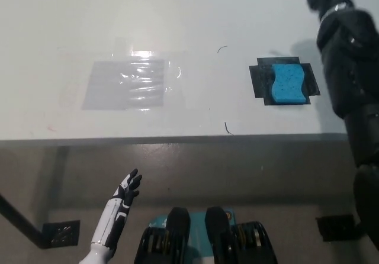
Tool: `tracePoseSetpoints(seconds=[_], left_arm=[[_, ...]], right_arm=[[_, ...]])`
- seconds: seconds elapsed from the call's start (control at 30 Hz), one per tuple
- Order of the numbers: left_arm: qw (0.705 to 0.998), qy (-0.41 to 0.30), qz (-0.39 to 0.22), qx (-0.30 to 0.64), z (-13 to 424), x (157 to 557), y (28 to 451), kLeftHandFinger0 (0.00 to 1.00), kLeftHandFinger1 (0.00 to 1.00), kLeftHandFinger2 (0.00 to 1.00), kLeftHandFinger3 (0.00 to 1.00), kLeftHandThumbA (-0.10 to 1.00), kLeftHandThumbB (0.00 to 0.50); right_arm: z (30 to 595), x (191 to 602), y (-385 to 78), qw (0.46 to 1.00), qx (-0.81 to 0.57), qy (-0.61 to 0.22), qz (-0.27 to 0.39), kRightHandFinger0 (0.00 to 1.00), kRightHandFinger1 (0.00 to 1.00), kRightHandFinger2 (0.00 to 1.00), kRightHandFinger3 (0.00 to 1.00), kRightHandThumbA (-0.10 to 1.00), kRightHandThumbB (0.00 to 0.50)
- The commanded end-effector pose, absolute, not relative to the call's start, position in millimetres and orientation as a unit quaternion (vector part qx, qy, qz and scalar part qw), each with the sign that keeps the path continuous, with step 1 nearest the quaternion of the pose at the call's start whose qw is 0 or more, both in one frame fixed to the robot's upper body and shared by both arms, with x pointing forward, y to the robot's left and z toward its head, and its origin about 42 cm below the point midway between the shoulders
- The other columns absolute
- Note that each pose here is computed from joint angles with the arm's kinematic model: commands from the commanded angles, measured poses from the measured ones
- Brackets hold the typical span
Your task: A soft sponge is kept on the balc marked spot on the table infront of the robot and it uses its right hand fist to press down on it and drrags it across the table in a back and forth manner twice to clean it
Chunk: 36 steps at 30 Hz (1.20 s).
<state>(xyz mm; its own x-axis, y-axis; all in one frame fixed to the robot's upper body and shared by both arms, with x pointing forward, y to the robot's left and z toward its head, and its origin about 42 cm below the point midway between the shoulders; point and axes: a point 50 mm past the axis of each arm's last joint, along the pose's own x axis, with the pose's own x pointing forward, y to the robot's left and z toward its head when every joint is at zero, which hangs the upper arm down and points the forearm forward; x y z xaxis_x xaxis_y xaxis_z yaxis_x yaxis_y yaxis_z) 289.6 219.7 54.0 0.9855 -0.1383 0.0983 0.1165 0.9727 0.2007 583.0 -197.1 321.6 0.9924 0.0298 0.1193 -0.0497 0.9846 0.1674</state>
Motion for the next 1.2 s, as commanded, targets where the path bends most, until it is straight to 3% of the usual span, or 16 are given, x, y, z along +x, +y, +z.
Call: tracePoseSetpoints(seconds=[0.0, 0.1, 0.2, 0.27, 0.43, 0.5, 0.57, 0.7, 0.8, 0.9, 0.97, 1.17], left_arm=[[0.986, -0.105, -0.072, 0.112, 66, 288, 217, 1.0, 1.0, 1.0, 1.0, 1.0, 0.11], [0.985, -0.107, -0.074, 0.11, 67, 289, 217, 1.0, 1.0, 1.0, 1.0, 1.0, 0.112], [0.985, -0.11, -0.076, 0.11, 67, 291, 216, 1.0, 1.0, 1.0, 1.0, 1.0, 0.091], [0.986, -0.107, -0.074, 0.107, 66, 290, 216, 1.0, 1.0, 1.0, 1.0, 1.0, 0.093], [0.985, -0.112, -0.075, 0.111, 68, 292, 216, 1.0, 1.0, 1.0, 1.0, 1.0, 0.082], [0.984, -0.114, -0.077, 0.112, 69, 292, 216, 1.0, 1.0, 1.0, 1.0, 1.0, 0.081], [0.984, -0.114, -0.078, 0.117, 69, 293, 217, 1.0, 1.0, 1.0, 1.0, 1.0, 0.079], [0.985, -0.109, -0.077, 0.113, 69, 294, 217, 1.0, 1.0, 1.0, 1.0, 1.0, 0.094], [0.984, -0.113, -0.077, 0.115, 69, 294, 217, 1.0, 1.0, 1.0, 1.0, 1.0, 0.089], [0.984, -0.113, -0.078, 0.117, 69, 295, 218, 1.0, 1.0, 1.0, 1.0, 1.0, 0.082], [0.983, -0.114, -0.079, 0.119, 69, 294, 218, 1.0, 1.0, 1.0, 1.0, 1.0, 0.076], [0.983, -0.119, -0.079, 0.119, 70, 297, 218, 1.0, 1.0, 1.0, 1.0, 1.0, 0.075]], right_arm=[[340, 597, -183, 0.994, 0.078, -0.076, -0.015, 0.0, 0.0, 0.02, 0.0, 1.0, 0.06], [309, 593, -191, 0.995, 0.081, -0.04, -0.033, 0.0, 0.0, 0.01, 0.0, 1.0, 0.059], [264, 583, -203, 0.997, 0.065, 0.021, -0.048, 0.0, 0.02, 0.33, 0.32, 1.0, 0.056], [238, 575, -208, 0.996, 0.06, 0.046, -0.054, 0.0, 0.01, 0.35, 0.42, 1.0, 0.039], [183, 553, -215, 0.989, 0.069, 0.112, -0.074, 0.0, 0.0, 0.32, 0.43, 1.0, 0.083], [165, 544, -214, 0.987, 0.064, 0.125, -0.075, 0.0, 0.0, 0.31, 0.44, 1.0, 0.043], [155, 539, -212, 0.987, 0.054, 0.134, -0.071, 0.0, 0.0, 0.3, 0.41, 1.0, 0.059], [141, 532, -209, 0.985, 0.056, 0.152, -0.065, 0.0, 0.0, 0.29, 0.42, 1.0, 0.038], [131, 526, -207, 0.983, 0.066, 0.158, -0.06, 0.0, 0.0, 0.27, 0.37, 1.0, 0.064], [125, 522, -205, 0.982, 0.079, 0.161, -0.053, 0.0, 0.0, 0.21, 0.27, 1.0, 0.032], [123, 521, -205, 0.983, 0.075, 0.161, -0.05, 0.0, 0.0, 0.17, 0.2, 1.0, 0.042], [132, 527, -202, 0.984, 0.081, 0.154, -0.049, 0.0, 0.0, 0.21, 0.24, 1.0, 0.022]])
